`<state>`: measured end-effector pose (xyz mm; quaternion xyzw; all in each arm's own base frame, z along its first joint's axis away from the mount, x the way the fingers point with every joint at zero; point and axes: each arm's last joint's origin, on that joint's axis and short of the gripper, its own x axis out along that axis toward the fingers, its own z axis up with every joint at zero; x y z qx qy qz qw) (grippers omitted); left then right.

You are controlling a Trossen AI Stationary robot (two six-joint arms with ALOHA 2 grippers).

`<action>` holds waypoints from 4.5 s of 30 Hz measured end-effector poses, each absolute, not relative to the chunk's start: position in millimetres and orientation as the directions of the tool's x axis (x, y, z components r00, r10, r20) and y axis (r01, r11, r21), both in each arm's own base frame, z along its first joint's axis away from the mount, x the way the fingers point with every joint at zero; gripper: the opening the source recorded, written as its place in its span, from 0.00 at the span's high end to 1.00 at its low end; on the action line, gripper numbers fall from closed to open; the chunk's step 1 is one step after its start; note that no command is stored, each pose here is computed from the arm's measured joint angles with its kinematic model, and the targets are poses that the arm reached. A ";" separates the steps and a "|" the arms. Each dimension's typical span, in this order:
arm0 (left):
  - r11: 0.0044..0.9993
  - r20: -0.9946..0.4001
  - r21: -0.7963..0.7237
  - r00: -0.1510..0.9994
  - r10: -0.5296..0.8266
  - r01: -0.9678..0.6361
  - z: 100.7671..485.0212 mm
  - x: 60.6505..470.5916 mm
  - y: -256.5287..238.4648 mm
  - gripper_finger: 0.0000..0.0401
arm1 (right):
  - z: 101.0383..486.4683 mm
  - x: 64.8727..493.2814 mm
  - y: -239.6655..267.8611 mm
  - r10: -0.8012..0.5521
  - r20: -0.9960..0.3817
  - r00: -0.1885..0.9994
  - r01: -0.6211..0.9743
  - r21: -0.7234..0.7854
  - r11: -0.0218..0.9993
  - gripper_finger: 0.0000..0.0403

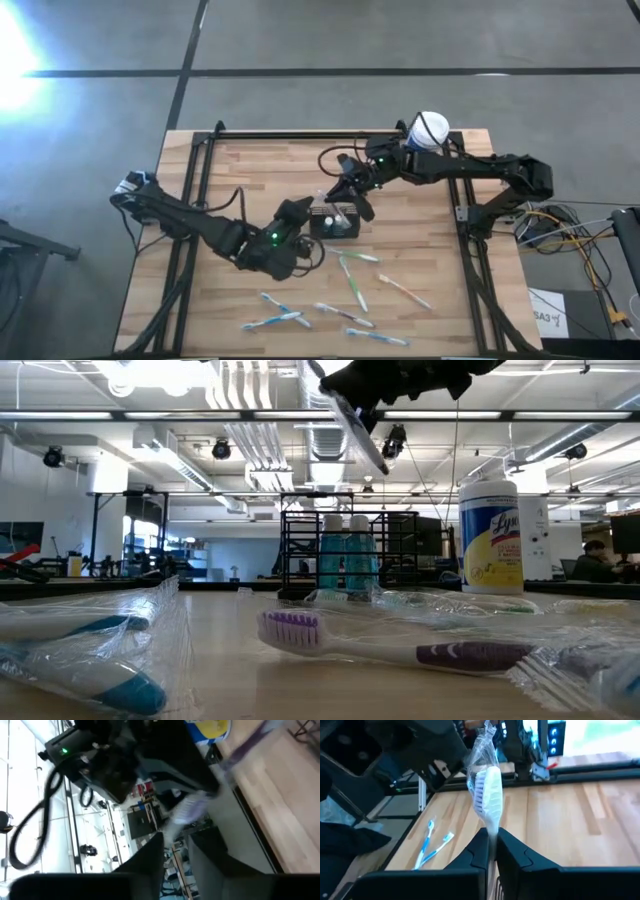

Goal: Pick & Place toothbrushing station
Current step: Put the top violet toothbrush into the black organizer, then put the violet toothbrush into the black organizer

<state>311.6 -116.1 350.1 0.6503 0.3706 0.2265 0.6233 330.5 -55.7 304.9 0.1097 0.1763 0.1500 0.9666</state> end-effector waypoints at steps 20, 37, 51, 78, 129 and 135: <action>0.950 -0.381 0.306 0.922 0.068 0.056 303.9 222.6 -91.5 0.93 | 281.9 218.4 -49.0 0.175 0.007 0.984 -0.174 -0.075 0.982 0.97; 0.986 -0.022 -0.144 0.996 0.085 -0.087 177.9 155.0 -55.9 0.97 | 248.5 219.3 -59.0 0.038 0.064 0.997 -0.035 -0.052 0.998 0.97; 0.991 -0.004 -0.093 0.995 0.099 -0.099 173.2 145.4 -51.0 0.97 | 241.2 233.6 -46.7 0.101 0.098 0.990 -0.086 -0.149 0.985 0.97; 0.982 -0.002 -0.128 0.991 0.137 -0.136 173.5 145.2 -49.9 0.98 | 175.1 242.7 -31.5 -0.031 0.042 0.999 0.034 -0.058 0.998 0.97; 0.970 -0.007 -0.206 0.991 0.132 -0.131 173.8 145.4 -50.2 0.99 | 240.7 200.7 4.2 0.110 0.039 0.993 -0.114 0.111 0.987 0.62; 0.965 -0.047 -0.227 0.991 0.126 -0.133 170.5 143.9 -49.7 0.99 | 244.8 186.9 35.3 0.188 0.006 0.982 -0.188 0.052 0.981 0.80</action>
